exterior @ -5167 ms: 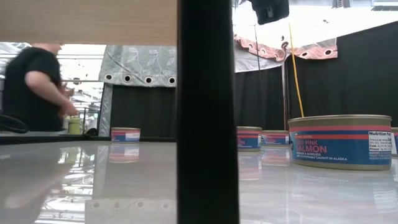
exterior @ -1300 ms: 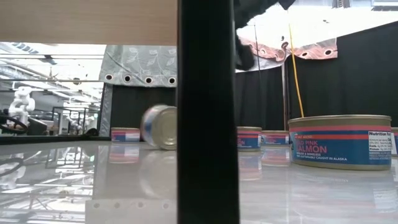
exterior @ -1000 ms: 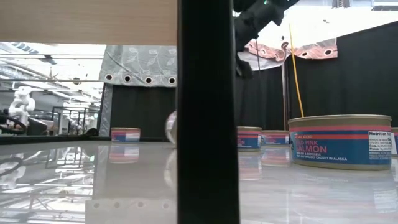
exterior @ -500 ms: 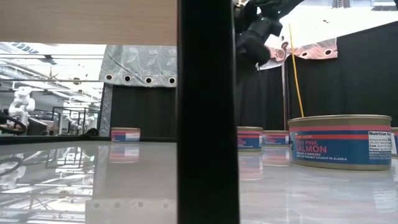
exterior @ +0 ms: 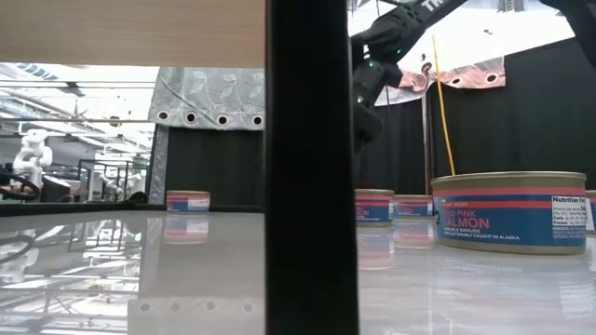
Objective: Stack canned seafood by type on shelf
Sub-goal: Put the blue pink tuna can on the shelf
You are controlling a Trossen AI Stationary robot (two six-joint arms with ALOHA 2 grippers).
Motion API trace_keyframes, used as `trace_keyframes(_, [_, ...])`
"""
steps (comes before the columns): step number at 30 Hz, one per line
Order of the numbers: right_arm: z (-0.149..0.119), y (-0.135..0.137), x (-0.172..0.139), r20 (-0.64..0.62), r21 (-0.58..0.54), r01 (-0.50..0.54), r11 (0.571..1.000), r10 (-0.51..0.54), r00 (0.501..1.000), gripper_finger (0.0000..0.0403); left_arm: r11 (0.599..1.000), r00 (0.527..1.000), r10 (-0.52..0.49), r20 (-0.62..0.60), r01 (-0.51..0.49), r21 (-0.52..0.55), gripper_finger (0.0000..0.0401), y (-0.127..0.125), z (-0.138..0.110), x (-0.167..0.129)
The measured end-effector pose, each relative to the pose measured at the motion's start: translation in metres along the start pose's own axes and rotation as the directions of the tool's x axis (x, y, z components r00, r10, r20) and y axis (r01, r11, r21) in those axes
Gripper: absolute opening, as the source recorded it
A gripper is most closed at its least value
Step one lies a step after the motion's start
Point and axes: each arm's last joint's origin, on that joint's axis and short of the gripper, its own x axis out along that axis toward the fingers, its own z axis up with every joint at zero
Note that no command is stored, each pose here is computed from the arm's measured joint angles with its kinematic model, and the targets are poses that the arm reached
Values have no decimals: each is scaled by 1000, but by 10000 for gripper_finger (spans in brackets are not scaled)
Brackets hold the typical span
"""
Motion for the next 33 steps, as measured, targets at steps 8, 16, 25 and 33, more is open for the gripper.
trace_keyframes(8, [1,6,10,-55,-41,100,994,-102,993,199,955,955,-284,-86,289,60,135,-20,-20,-33])
trace_keyframes(16, [19,23,-26,25,-30,131,991,-131,991,167,795,734,-605,-309,583,-168,135,-66,-69,-57])
trace_keyframes(25, [43,49,-108,249,144,133,981,-166,954,187,849,656,-496,-569,505,-158,97,-94,-172,-56])
trace_keyframes(33, [52,66,-173,470,317,47,947,-200,859,173,972,776,-157,-611,229,41,19,-82,-221,-21])
